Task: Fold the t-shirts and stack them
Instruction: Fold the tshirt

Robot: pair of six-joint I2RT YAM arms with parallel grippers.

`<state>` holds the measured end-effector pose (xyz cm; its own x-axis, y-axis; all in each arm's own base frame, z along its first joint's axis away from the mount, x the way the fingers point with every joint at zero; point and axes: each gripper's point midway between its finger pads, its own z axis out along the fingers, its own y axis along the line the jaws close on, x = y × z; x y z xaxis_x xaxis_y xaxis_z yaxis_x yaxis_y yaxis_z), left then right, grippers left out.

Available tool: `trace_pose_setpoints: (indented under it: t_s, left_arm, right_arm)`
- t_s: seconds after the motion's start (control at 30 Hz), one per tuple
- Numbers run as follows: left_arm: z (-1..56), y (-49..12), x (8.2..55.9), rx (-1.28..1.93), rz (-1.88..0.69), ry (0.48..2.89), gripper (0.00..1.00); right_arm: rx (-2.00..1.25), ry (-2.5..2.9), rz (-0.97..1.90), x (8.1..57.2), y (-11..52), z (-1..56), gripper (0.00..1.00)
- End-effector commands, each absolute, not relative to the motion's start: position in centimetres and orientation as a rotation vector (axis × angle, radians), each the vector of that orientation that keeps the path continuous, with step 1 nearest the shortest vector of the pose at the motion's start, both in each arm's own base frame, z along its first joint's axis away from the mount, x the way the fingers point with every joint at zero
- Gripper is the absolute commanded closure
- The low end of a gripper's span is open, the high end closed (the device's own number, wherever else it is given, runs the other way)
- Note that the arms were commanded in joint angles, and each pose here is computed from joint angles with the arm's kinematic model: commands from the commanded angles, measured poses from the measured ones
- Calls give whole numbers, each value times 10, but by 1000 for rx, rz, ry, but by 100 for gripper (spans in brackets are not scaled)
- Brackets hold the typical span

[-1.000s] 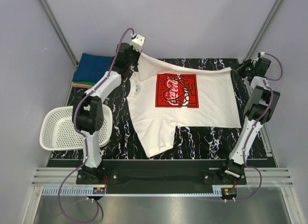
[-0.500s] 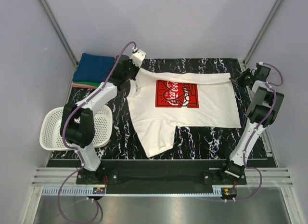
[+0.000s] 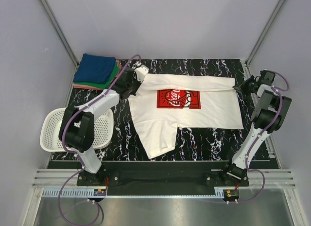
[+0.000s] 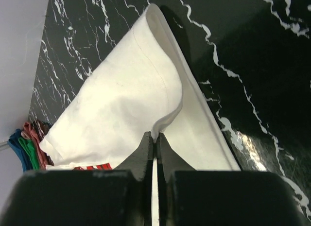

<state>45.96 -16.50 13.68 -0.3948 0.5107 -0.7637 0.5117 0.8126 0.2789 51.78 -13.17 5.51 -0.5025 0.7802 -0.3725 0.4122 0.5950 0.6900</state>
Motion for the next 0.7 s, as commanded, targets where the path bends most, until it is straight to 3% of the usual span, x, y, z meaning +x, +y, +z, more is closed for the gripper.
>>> trace_pose_setpoints:
  t_s: [0.0,0.43,0.67]
  left_arm:
    - [163,-163,451,708,-11,2022,100]
    - [105,-193,399,832,-103,2207,100]
    - [95,-195,379,860,-149,2303,78]
  right_arm:
    - [934,2110,637,511,-140,78,100]
    - [985,2153,533,501,-151,57,98]
    - [1035,2166,561,495,-146,60,79]
